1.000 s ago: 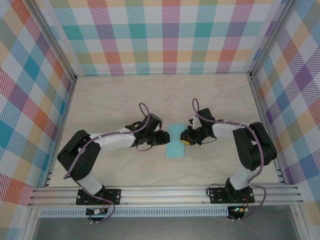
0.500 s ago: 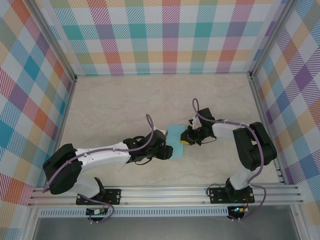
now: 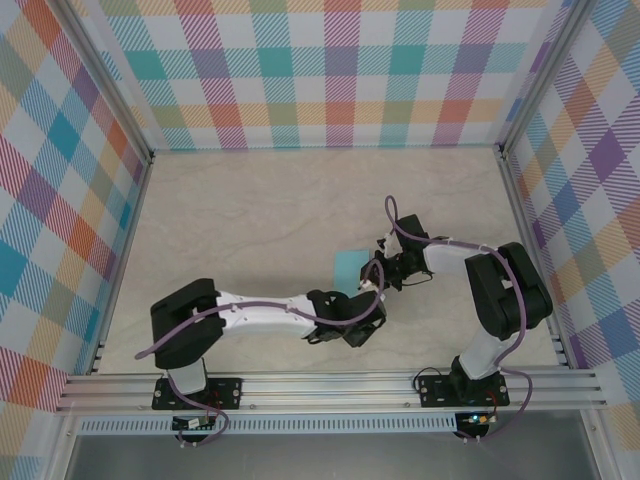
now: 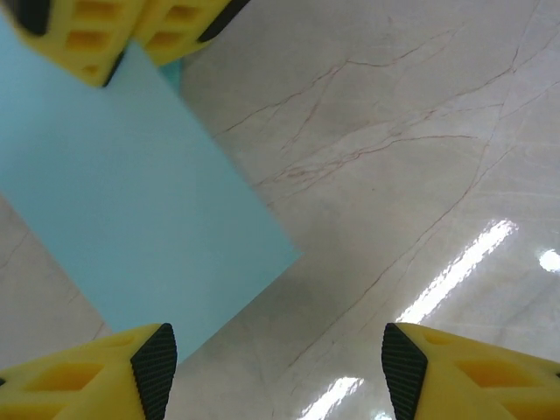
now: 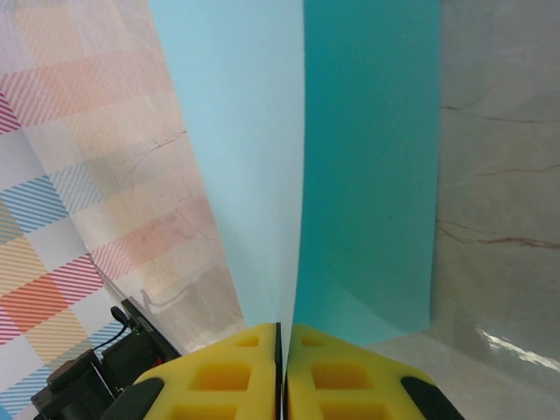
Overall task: Fold a paper plane with a square sheet of paper (pick it up from the middle)
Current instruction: Third fold the triangle at the center of the table.
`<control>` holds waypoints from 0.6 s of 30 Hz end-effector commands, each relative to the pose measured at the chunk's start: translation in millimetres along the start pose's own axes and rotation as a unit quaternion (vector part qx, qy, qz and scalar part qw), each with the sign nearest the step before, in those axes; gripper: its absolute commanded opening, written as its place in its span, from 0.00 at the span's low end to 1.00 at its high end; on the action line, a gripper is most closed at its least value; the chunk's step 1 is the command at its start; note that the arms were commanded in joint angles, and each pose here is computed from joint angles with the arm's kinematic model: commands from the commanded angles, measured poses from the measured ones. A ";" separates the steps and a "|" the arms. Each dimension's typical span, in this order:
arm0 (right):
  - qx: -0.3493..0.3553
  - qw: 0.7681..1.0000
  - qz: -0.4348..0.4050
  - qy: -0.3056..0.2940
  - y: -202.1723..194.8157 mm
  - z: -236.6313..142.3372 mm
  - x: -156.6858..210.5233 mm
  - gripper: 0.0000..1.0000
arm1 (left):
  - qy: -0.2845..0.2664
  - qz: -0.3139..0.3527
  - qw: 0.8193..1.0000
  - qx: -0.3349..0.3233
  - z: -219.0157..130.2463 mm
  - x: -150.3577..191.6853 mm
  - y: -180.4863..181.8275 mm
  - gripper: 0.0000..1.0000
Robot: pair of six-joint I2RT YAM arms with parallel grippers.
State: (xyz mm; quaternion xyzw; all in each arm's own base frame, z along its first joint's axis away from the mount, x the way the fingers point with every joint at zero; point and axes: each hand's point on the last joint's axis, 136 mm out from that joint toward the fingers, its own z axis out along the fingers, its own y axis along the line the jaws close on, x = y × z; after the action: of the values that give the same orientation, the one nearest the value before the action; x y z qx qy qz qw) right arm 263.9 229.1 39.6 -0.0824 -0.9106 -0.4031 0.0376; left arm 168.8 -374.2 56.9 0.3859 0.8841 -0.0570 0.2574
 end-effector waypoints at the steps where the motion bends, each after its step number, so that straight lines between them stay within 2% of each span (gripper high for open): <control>1: -0.004 1.000 0.004 0.009 4.4 -0.7 -1.3 0.10 | 0.016 0.066 0.995 -0.071 4.0 3.9 8.1 0.66; 5: 0.001 1.000 0.004 0.010 1.7 -0.7 0.0 0.10 | 0.004 0.059 0.992 -0.107 4.5 -2.8 16.4 0.66; 10: 0.005 1.000 0.004 0.011 0.5 -0.9 0.8 0.11 | -0.014 0.053 0.992 -0.115 -0.1 -6.8 21.3 0.63; 12: 0.007 1.000 0.003 0.011 -0.6 -1.1 1.1 0.11 | -0.019 0.051 0.992 -0.115 -1.5 -7.1 22.5 0.56; 15: 0.010 1.000 0.003 0.011 -1.9 -1.3 2.2 0.12 | -0.025 0.044 0.993 -0.108 -4.2 -9.0 22.7 0.36; 18: 0.012 1.000 0.001 0.011 -3.6 -1.5 3.1 0.12 | -0.033 0.031 0.994 -0.100 -6.6 -11.9 26.2 0.23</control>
State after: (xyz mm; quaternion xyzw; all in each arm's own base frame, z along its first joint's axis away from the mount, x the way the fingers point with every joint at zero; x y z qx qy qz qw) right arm 259.5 226.9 36.1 -0.0886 -0.9132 -0.3947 0.0501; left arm 185.6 -363.0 51.8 0.4017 0.8634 0.0441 0.3021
